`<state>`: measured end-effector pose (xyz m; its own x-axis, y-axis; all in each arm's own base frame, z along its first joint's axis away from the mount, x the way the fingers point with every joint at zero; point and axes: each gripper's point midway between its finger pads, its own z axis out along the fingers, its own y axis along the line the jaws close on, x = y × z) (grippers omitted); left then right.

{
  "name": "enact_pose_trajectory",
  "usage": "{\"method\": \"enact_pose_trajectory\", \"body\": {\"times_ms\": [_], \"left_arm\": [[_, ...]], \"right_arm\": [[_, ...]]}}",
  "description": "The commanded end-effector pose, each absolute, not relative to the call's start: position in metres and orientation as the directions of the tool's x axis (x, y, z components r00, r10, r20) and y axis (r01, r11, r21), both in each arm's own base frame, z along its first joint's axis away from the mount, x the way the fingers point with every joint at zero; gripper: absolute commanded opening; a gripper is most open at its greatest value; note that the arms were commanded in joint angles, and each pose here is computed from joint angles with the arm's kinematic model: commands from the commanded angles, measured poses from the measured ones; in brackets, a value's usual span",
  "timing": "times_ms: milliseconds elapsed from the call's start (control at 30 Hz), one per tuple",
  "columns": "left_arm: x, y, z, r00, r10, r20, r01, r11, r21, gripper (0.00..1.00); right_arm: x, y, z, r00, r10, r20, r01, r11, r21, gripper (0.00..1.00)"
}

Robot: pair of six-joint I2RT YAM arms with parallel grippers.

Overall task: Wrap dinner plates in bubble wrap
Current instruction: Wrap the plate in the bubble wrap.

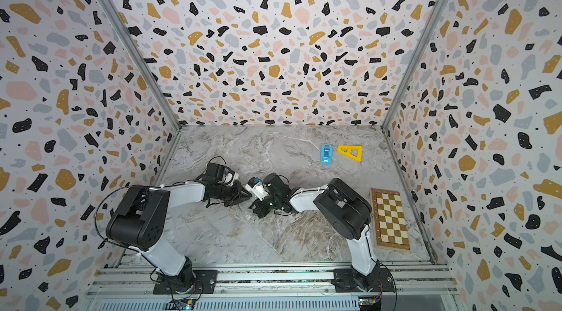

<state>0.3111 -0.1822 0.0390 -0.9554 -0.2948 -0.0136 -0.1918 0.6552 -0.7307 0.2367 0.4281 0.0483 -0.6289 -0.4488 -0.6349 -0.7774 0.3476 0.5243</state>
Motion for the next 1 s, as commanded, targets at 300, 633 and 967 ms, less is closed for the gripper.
{"method": "enact_pose_trajectory", "body": {"times_ms": [300,633,967], "left_arm": [[0.281,-0.190,0.044,-0.961,-0.265,0.078,-0.232,0.619,-0.751,0.17],[0.255,-0.172,-0.005,-0.969,-0.222,0.108,-0.241,0.751,-0.615,0.10],[0.249,-0.153,-0.013,-0.967,-0.246,0.070,-0.246,0.818,-0.521,0.09]], "right_arm": [[0.243,0.410,0.032,-0.702,-0.447,-0.555,-0.713,0.432,0.553,0.05],[0.243,0.412,0.056,-0.689,-0.433,-0.581,-0.724,0.413,0.552,0.11],[0.305,0.347,0.132,-0.736,-0.234,-0.635,-0.655,0.484,0.580,0.31]]}}
